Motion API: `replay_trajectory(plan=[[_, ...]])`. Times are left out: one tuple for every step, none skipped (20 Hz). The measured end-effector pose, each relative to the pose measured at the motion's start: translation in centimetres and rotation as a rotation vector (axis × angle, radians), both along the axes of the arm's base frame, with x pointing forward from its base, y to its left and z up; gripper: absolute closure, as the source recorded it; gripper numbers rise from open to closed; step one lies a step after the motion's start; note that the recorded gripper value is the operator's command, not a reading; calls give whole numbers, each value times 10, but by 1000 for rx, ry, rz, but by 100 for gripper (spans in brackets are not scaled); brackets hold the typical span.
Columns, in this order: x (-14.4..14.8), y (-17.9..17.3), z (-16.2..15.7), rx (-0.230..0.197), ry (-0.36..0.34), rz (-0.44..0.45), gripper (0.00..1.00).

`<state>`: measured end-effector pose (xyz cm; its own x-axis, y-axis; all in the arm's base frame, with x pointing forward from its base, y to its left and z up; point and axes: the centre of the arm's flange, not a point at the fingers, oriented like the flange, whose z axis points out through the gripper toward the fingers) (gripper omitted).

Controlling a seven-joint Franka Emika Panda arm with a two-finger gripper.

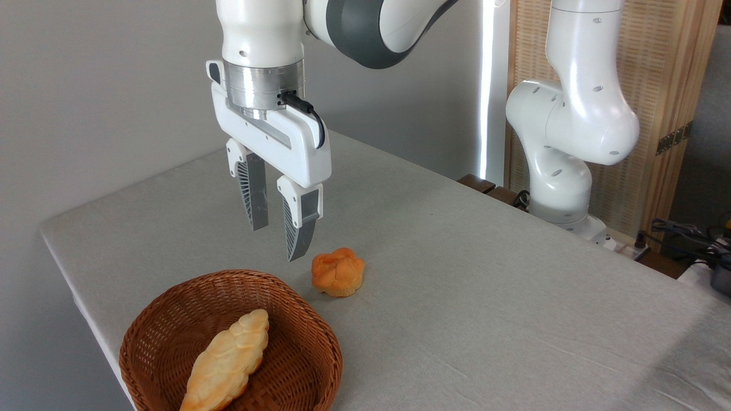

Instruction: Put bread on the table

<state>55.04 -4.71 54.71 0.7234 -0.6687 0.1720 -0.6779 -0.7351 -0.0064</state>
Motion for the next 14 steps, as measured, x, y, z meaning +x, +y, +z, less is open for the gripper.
replay_trajectory(plan=[[1, 2, 1, -2, -9, 13, 0], [2, 4, 1, -3, -16, 24, 0], [3, 6, 1, -4, -18, 31, 0], [4, 8, 0, -4, -19, 34, 0], [5, 8, -1, -4, -23, 36, 0], [7, 8, -2, -4, -27, 38, 0], [9, 8, -6, -3, -28, 41, 0], [12, 8, -11, -3, -26, 50, 0], [15, 8, -17, -5, -24, 72, 0], [18, 8, -21, -7, -24, 87, 0], [23, 8, -27, -10, -28, 118, 0], [27, 8, -33, -14, -34, 151, 0], [32, 8, -37, -19, -43, 188, 0], [35, 10, -40, -25, -52, 222, 0]])
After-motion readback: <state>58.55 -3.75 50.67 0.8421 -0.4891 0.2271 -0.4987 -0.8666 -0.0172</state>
